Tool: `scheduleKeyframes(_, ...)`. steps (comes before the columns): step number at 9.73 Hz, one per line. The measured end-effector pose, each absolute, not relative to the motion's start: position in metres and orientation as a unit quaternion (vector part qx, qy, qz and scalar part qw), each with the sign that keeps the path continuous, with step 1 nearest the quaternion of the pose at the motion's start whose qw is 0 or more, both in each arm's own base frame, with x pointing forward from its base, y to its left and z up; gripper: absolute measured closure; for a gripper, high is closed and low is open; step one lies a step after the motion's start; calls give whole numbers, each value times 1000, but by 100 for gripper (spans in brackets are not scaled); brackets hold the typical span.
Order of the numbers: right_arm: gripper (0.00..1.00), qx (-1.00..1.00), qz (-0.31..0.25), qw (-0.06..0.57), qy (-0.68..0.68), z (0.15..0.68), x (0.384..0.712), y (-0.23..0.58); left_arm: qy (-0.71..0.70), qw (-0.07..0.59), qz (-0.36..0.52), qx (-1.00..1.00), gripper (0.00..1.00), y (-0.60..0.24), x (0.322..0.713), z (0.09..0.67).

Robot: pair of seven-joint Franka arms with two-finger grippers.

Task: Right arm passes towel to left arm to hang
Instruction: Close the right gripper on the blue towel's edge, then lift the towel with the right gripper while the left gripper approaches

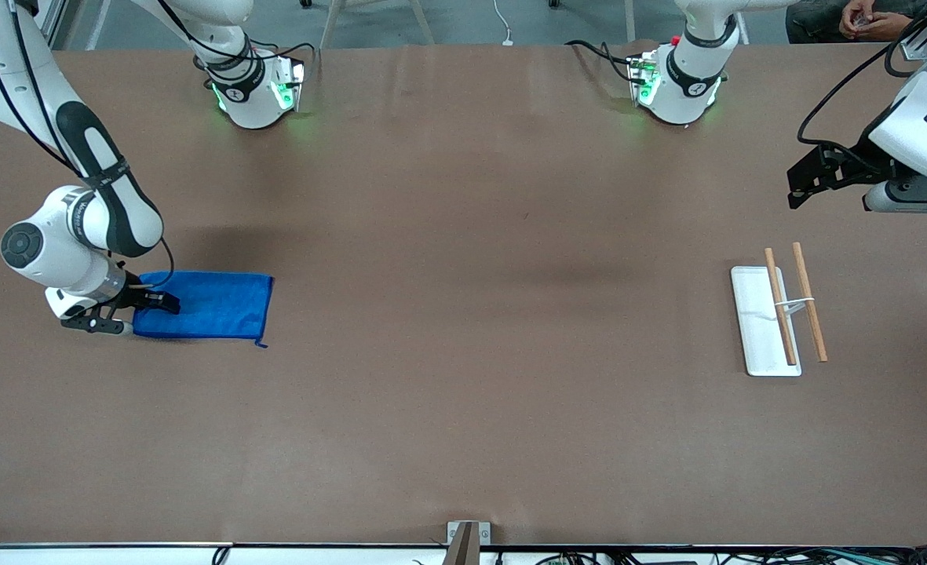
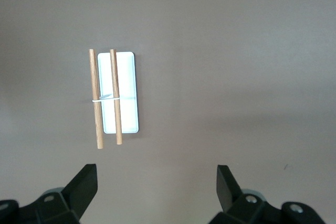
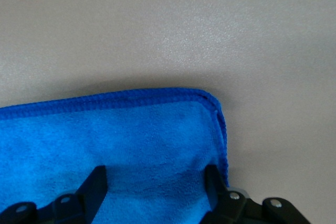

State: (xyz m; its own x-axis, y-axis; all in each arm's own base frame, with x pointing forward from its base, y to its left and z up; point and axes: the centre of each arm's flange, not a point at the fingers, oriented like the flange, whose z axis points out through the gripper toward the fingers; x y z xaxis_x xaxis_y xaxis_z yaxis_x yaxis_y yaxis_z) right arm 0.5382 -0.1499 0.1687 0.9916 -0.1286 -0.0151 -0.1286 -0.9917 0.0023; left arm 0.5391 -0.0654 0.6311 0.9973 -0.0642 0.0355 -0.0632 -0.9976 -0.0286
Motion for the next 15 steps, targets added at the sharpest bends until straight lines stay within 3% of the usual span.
scheduleKeyframes(5, 93, 999, -8, 0, -47, 176, 540, -147, 32, 14, -18, -999, 0, -65, 539, 631)
scheduleKeyframes(10, 93, 999, -19, -5, -38, 207, 551, -140, 32, 14, -18, -999, 0, -66, 539, 631)
scheduleKeyframes(15, 93, 995, -40, -73, -52, 359, 585, -28, 35, 12, -22, -999, 0, -70, 539, 635)
